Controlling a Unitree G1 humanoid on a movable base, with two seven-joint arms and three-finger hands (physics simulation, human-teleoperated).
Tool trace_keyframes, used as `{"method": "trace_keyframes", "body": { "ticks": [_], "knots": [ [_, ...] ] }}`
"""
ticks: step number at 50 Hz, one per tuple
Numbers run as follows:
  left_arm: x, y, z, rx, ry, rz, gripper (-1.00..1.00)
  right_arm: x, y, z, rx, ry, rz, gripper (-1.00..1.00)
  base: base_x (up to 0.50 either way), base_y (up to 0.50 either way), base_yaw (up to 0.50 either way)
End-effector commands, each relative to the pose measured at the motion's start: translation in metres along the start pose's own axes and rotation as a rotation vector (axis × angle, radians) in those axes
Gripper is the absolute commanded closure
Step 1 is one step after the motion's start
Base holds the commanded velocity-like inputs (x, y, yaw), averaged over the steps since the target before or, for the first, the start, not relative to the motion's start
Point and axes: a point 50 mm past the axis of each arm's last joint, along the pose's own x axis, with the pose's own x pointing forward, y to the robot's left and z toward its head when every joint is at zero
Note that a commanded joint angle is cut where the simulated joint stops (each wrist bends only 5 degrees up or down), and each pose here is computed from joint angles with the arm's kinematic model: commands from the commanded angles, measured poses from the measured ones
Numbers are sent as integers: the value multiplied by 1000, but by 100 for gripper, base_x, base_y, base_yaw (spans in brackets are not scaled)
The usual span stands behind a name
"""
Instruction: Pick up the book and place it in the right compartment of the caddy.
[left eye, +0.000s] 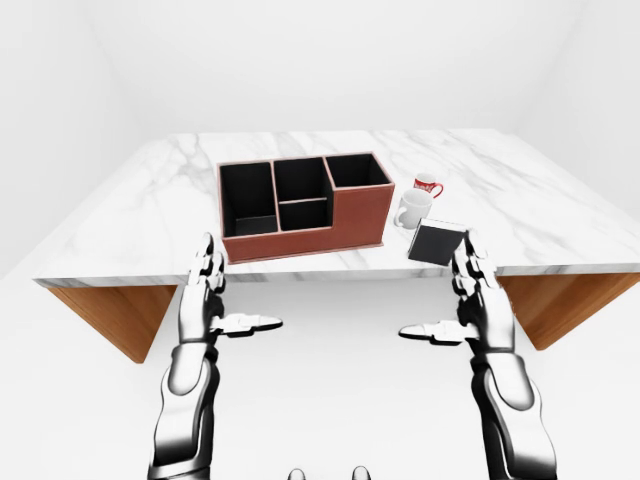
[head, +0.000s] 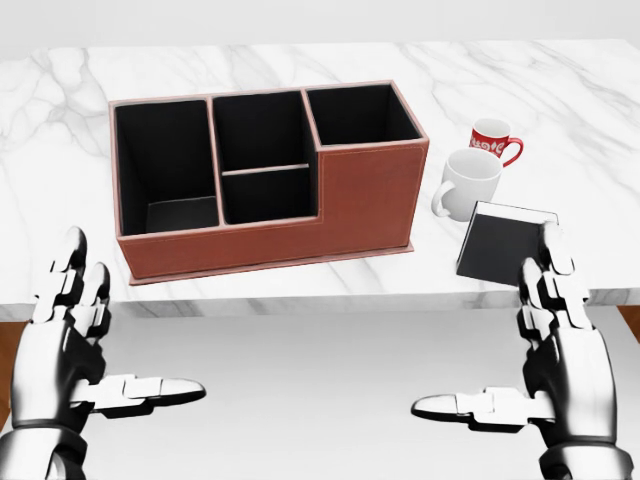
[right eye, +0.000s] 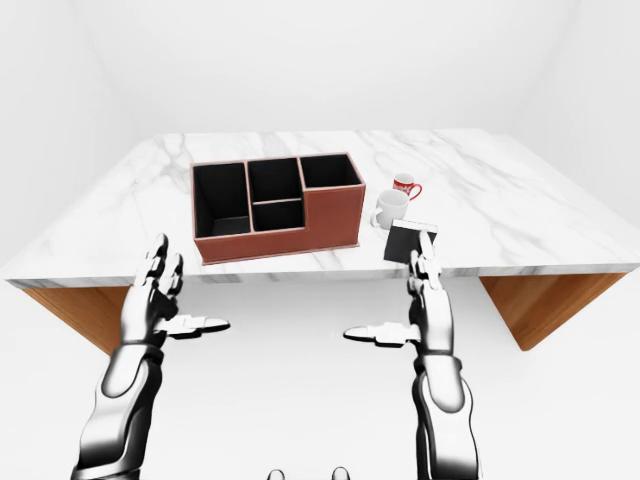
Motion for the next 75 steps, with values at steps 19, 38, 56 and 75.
{"method": "trace_keyframes", "body": {
  "ticks": [19, 38, 56, 75],
  "knots": [
    [3, 54, 64, -62, -256, 175, -100, -44, -43, 76, -139, -285, -120, -100, 0, 0, 0],
    [3, 54, 60, -67, -241, 177, -100, -43, -40, 69, -130, -251, -100, -100, 1, 0, 0],
    [2, 53, 59, -67, -240, 174, -100, -42, -39, 68, -133, -246, -93, -100, 19, 0, 0],
    [2, 53, 61, -68, -246, 175, -100, -43, -39, 70, -131, -254, -91, -100, 22, 0, 0]
  ]
}}
